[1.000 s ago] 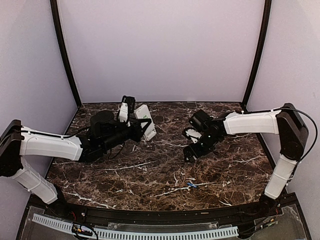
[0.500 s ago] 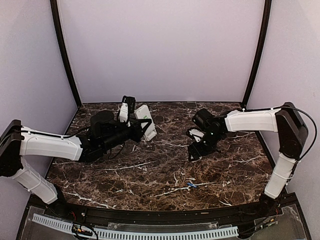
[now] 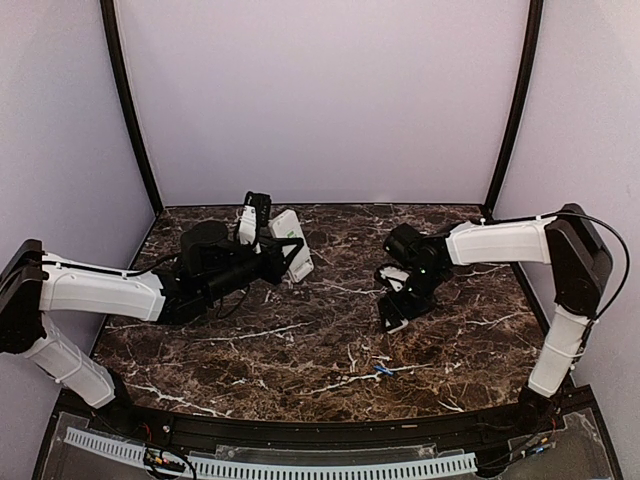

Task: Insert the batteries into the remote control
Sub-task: Place the battery cover at the center of the board.

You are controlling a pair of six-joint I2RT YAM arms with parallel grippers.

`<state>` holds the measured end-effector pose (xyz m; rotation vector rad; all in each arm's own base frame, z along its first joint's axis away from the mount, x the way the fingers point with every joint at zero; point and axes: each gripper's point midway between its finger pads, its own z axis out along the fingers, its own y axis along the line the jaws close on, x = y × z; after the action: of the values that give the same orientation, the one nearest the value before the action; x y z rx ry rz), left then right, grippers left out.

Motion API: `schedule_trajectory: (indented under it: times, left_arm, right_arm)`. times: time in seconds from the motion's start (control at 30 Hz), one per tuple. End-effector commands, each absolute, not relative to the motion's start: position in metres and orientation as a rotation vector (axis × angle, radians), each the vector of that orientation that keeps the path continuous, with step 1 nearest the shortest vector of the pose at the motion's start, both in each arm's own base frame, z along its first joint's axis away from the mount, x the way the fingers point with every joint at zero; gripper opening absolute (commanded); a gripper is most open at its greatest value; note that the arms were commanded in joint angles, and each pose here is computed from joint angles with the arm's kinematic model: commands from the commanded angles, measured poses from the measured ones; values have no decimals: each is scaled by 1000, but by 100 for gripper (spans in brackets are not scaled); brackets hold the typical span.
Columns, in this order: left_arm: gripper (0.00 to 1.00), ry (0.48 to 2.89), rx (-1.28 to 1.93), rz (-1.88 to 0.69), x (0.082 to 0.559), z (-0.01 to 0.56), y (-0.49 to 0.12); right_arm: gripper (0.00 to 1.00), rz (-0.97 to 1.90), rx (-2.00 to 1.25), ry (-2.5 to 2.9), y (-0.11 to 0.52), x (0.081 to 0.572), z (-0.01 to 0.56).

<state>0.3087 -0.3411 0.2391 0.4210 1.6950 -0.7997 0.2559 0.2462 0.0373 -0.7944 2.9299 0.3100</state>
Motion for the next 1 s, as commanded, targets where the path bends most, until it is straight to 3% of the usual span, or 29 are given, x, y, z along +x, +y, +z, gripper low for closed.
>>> schedule_trajectory:
  times: [0.0, 0.07, 0.23, 0.27, 0.3, 0.33, 0.67, 0.87, 0.97]
  left_arm:
    - [0, 1676, 420, -816, 306, 247, -338]
    - [0, 1677, 421, -816, 305, 247, -338]
    - [0, 1684, 427, -818, 305, 243, -340]
    - [0, 1688, 428, -817, 306, 241, -340]
    - [0, 1692, 426, -816, 306, 239, -340]
    - [0, 1698, 420, -813, 307, 237, -340]
    - [0, 2011, 135, -1174, 330, 138, -319]
    - [0, 2116, 100, -1227, 338, 109, -327]
    - [6, 2159, 67, -1237, 343, 90, -327]
  right_arm:
    - [64, 298, -805, 2995, 243, 244, 33]
    - [59, 294, -808, 3003, 242, 243, 33]
    - [60, 279, -816, 3031, 243, 241, 29]
    - [65, 288, -825, 3028, 245, 241, 29]
    - [88, 307, -841, 3021, 248, 240, 30]
    - [97, 337, -857, 3012, 252, 238, 31]
    - [98, 404, -952, 2907, 268, 240, 42]
    - [98, 396, -964, 2907, 269, 239, 40]
    - [98, 397, -965, 2899, 271, 241, 41]
